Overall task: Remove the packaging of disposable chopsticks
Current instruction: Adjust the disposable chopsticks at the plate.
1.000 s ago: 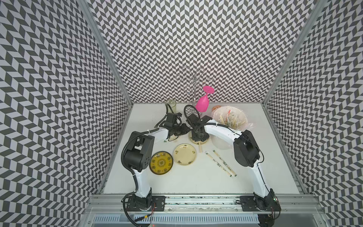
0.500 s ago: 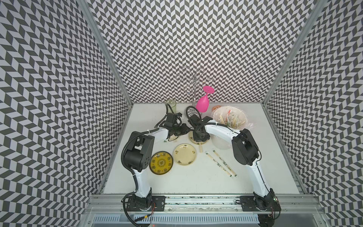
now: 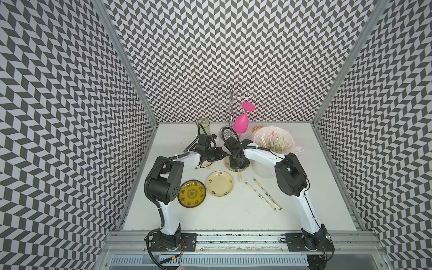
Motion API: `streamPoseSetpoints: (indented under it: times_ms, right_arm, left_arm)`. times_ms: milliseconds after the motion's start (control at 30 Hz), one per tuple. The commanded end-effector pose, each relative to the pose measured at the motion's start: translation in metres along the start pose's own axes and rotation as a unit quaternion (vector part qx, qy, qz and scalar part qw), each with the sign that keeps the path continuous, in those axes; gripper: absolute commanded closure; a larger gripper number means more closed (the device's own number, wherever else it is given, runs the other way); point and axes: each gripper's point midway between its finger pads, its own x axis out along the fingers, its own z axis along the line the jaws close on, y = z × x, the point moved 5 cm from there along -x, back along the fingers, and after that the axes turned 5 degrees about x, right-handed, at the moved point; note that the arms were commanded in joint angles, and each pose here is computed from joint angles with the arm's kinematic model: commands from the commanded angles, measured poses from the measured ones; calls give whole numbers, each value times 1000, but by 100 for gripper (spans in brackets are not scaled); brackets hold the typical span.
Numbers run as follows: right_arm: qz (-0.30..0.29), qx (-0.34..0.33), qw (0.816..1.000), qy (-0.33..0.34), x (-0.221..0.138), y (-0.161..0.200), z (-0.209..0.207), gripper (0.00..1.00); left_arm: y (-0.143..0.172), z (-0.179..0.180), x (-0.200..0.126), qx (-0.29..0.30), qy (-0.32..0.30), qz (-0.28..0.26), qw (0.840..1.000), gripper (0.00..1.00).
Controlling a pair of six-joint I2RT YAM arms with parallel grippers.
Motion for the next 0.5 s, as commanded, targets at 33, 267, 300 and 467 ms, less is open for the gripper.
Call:
streamPoseSetpoints:
  times_ms: [33, 267, 300, 467]
  right_arm:
    - [8, 6, 1000, 3, 11, 1, -3, 90]
    - [2, 7, 1000, 3, 7, -3, -3, 91]
    - [2, 8, 1000, 3, 7, -3, -4, 90]
    - [2, 9, 1000, 3, 5, -3, -4, 92]
  left_arm:
    - [-7, -4, 1, 3, 10, -7, 1000, 84]
    - [-7, -4, 1, 3, 11, -7, 1000, 84]
    - [-7, -4, 1, 3, 10, -6, 1000, 84]
    - [-7, -4, 1, 2, 13, -6, 1000, 84]
